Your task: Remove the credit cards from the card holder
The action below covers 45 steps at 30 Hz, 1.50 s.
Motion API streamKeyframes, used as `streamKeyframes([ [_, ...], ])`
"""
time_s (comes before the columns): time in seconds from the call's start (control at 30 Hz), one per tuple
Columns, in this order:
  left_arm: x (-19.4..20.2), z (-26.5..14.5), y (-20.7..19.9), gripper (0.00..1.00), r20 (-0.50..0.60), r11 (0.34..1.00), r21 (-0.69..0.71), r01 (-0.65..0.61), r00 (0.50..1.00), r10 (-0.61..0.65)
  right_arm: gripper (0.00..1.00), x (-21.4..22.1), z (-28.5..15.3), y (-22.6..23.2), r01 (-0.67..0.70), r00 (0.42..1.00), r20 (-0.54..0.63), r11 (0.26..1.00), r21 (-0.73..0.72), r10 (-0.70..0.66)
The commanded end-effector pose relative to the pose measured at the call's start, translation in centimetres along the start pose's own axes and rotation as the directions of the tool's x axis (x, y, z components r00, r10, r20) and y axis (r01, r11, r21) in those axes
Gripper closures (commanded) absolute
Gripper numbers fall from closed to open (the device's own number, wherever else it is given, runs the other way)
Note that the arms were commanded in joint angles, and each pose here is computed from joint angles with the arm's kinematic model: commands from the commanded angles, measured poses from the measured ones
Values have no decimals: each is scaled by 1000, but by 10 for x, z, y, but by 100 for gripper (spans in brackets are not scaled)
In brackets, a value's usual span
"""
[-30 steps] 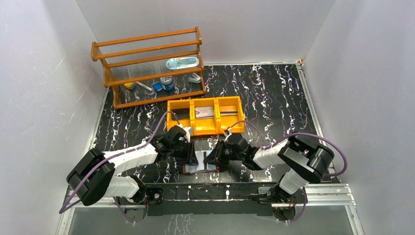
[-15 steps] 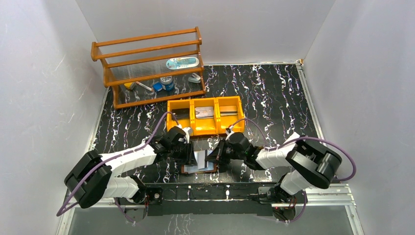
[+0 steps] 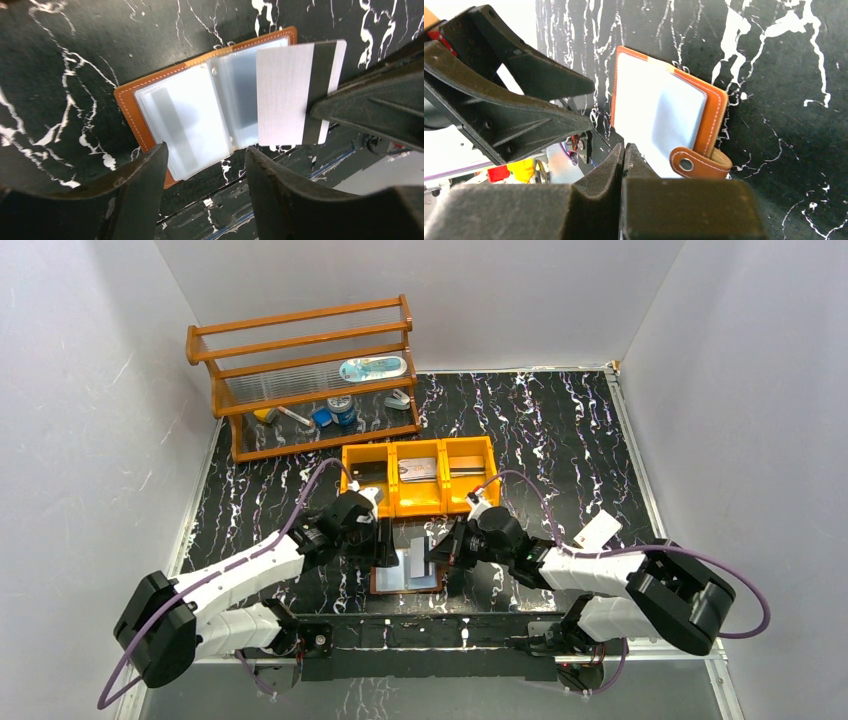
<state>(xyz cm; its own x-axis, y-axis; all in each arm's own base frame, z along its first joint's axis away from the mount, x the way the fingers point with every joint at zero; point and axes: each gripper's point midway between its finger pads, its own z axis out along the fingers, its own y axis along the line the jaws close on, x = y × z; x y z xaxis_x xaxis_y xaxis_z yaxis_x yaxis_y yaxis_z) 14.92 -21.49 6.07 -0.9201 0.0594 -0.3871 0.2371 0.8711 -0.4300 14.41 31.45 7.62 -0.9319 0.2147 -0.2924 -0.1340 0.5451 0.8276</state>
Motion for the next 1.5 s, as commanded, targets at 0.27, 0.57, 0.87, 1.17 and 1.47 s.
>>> streamKeyframes([
  [0.27, -65, -64, 44, 8, 124, 958, -286, -33, 990, 72, 100, -33, -22, 33, 214, 967, 156, 975, -65, -202],
  [0.57, -103, -105, 97, 2, 377, 925, -353, 142, 926, 2, 100, -79, -41, 51, 445, 843, 298, 892, 84, -449],
  [0.87, -107, -117, 101, 2, 512, 928, -328, 175, 859, 20, 100, -133, -38, 76, 733, 542, 299, 616, 290, -786],
  [1.17, -108, -119, 109, 2, 479, 905, -392, 166, 876, 47, 100, -171, 2, 74, 900, 201, 0, 185, 395, -979],
  [1.47, -109, -129, 109, 2, 518, 906, -387, 174, 853, 58, 100, -186, 41, 47, 937, -109, -258, -186, 297, -960],
])
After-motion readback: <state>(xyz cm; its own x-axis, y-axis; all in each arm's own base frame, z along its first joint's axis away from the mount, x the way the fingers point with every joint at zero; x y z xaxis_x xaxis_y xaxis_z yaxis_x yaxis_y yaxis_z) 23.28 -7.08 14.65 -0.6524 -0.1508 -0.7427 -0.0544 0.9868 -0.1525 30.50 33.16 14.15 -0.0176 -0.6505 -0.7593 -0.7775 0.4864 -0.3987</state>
